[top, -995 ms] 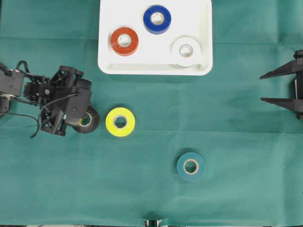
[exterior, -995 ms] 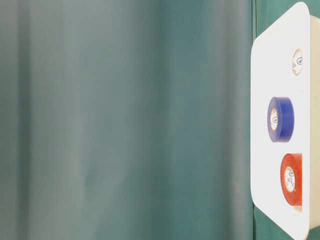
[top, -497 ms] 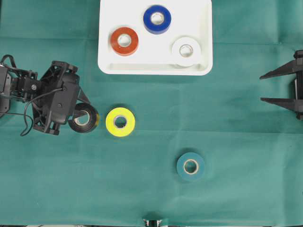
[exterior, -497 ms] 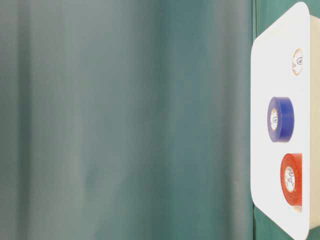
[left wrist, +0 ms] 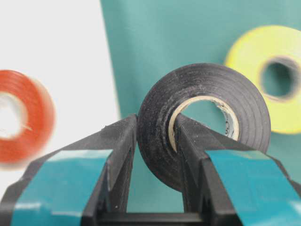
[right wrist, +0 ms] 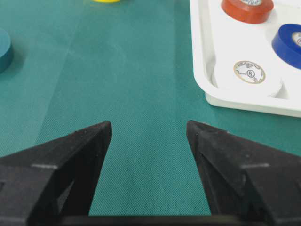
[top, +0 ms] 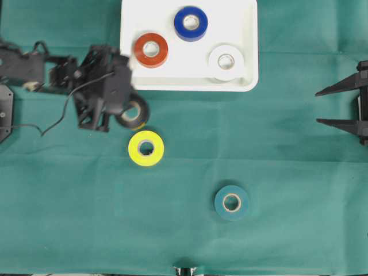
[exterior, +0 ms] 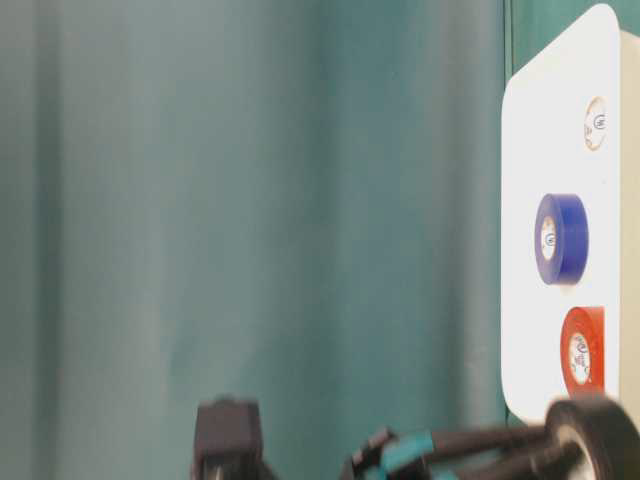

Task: Put the tape into the white case with the left arm.
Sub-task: 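Carry the black tape into the tray's middle and release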

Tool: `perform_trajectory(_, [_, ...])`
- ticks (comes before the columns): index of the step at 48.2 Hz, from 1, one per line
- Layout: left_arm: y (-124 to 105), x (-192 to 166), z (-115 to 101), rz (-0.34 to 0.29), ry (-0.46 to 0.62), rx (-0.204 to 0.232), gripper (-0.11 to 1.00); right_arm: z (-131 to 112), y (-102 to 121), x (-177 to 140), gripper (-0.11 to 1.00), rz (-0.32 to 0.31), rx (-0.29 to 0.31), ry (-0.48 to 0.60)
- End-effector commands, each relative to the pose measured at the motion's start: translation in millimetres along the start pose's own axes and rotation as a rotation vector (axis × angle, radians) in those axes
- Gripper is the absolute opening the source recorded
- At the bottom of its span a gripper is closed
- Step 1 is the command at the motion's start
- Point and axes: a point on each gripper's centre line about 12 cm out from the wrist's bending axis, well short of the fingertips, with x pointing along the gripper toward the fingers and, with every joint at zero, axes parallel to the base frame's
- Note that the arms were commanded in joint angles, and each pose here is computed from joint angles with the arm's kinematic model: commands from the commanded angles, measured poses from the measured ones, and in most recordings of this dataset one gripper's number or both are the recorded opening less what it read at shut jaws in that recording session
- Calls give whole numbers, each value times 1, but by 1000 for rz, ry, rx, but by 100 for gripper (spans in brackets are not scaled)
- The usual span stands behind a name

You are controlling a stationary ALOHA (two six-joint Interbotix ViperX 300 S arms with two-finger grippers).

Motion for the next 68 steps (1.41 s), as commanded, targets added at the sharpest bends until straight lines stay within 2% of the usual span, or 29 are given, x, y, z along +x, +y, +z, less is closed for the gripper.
perform_trajectory(1, [17, 2, 21, 35, -45, 6, 22, 5, 0, 1, 98, 2, 2, -13])
perform_trajectory(6, [36, 13, 32, 63, -46, 10, 22, 5, 0, 1, 98, 2, 2, -15])
perform_trajectory(16, [80, 35, 47, 126, -48, -44, 22, 5, 0, 1, 98, 2, 2, -13])
perform_trajectory(24, [103, 49, 58, 156, -56, -63, 22, 5, 0, 1, 98, 2, 0, -13])
perform_trajectory(37, [114, 63, 68, 166, -64, -67, 22, 4, 0, 1, 98, 2, 2, -13])
perform_trajectory(59, [116, 74, 55, 154, -14, -89, 23, 4, 0, 1, 98, 2, 2, -12])
perform_trajectory(61, [116, 74, 54, 151, -8, -89, 30, 5, 0, 1, 98, 2, 0, -15])
perform_trajectory(68, [116, 71, 54, 151, -8, -87, 73, 4, 0, 1, 98, 2, 0, -12])
